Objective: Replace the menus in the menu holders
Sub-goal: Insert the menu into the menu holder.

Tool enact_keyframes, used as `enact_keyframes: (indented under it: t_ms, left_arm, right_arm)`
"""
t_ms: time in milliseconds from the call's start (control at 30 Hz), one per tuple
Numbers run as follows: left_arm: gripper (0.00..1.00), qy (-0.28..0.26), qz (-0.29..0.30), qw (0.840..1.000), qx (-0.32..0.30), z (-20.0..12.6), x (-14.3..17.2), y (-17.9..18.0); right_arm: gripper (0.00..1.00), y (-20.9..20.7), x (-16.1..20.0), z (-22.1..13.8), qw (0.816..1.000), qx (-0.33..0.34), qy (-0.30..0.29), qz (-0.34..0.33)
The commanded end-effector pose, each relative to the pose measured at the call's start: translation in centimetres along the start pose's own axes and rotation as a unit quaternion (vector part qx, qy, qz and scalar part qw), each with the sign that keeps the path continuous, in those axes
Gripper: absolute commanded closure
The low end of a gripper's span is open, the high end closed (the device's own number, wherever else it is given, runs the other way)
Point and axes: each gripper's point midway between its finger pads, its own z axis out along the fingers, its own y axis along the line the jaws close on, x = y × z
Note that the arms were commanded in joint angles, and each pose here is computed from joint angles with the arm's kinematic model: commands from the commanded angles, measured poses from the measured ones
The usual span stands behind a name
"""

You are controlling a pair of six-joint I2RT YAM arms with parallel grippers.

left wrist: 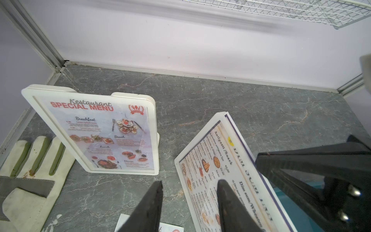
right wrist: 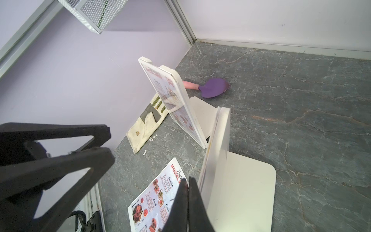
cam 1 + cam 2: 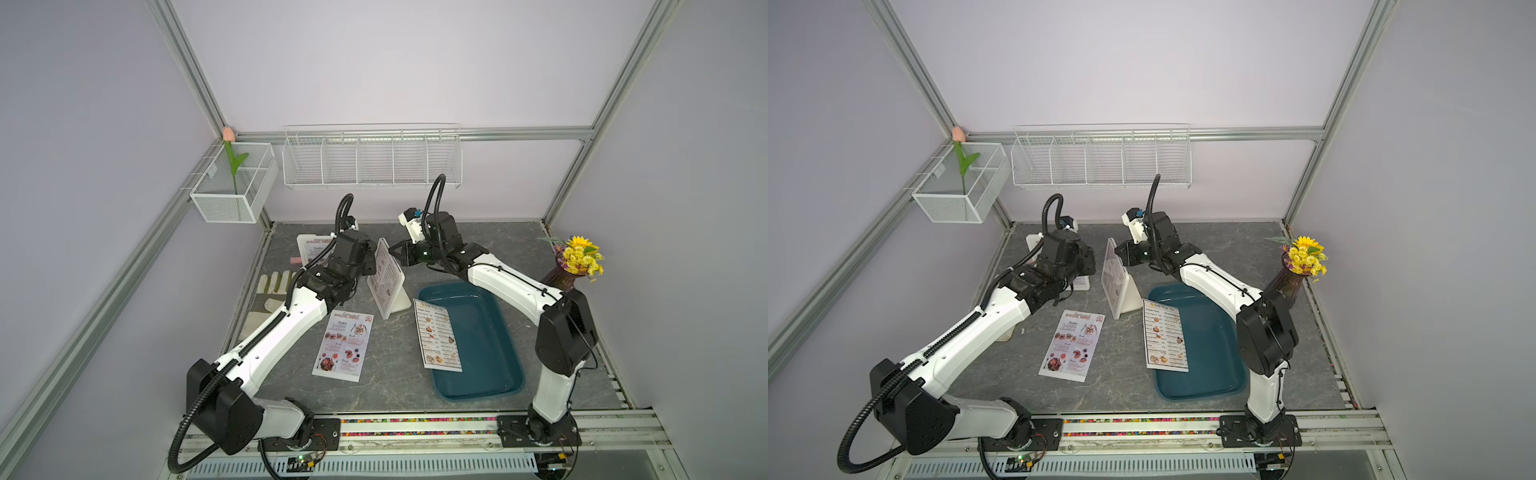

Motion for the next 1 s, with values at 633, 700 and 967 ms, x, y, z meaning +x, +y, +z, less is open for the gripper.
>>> enact_keyframes:
  t_ms: [633,700,967]
  left_arm:
    - [0.53,-0.013,-0.002,1.0,-0.004,-0.2,-0.7,0.1]
    - [0.53,-0.013,-0.001,1.0,-0.004,-0.1,-0.7,0.0]
    - [0.53,-0.015,-0.001,1.0,-0.001,-0.2,-1.1,-0.2]
  right_arm:
    - [0.93,0.1,0.6,0.7,1.0,-0.015,0.011,0.005]
    - [0.91,0.3,-0.5,0.2,1.0,-0.013,-0.001,0.001]
    - [0.91,0.4,-2.2,-0.1,1.0,-0.011,-0.019,-0.009]
